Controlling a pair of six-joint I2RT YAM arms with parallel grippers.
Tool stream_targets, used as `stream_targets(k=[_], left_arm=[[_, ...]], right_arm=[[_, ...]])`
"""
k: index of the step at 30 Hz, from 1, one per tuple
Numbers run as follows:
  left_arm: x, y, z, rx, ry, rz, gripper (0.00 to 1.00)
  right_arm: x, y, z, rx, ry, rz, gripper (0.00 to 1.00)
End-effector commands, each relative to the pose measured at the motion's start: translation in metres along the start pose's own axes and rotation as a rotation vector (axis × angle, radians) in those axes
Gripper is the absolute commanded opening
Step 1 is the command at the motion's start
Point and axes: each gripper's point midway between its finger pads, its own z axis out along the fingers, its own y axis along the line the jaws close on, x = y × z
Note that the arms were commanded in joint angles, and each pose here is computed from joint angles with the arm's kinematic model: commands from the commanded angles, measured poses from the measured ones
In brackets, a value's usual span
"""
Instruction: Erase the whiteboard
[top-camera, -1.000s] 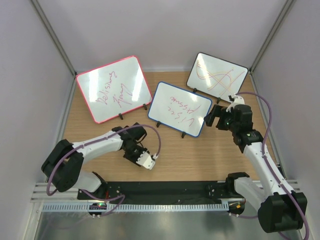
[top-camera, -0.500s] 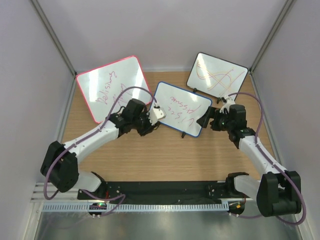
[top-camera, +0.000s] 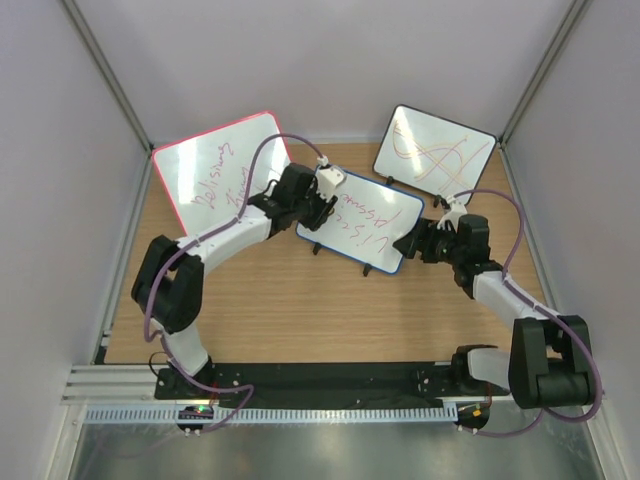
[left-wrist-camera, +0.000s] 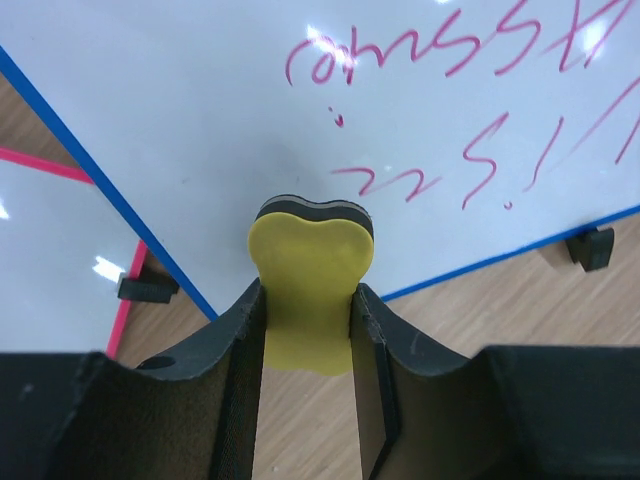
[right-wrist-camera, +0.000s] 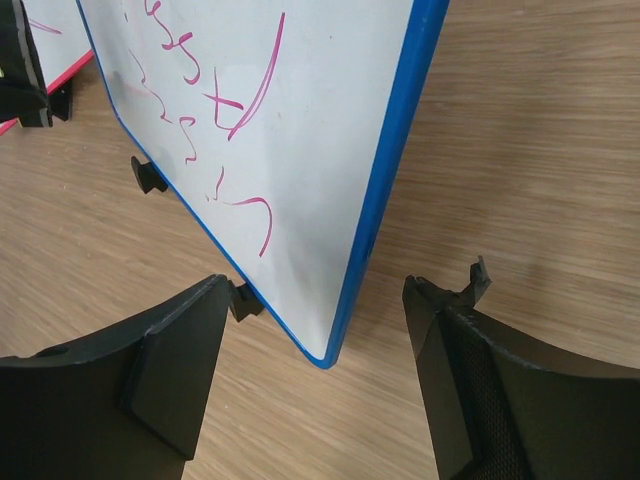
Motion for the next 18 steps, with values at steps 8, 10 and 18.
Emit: stream_targets(k=[8, 10, 18], left_arm=[[-0.056, 0.024, 0.016, -0.093, -0.142, 0.023, 0.0], [-0.061, 0.026, 0.022, -0.095, -0.151, 0.026, 0.0], [-0.069, 0.029, 0.042, -0.121, -0.149, 0.059, 0.0]], right_arm=[[-0.018, 0.004, 0.011, -0.048, -0.054, -0.064, 0.7], [-0.017, 0.003, 0.012, -0.046, -0.057, -0.063, 0.68], [-0.015, 0.007, 0.016, -0.087, -0.046, -0.062, 0.63]])
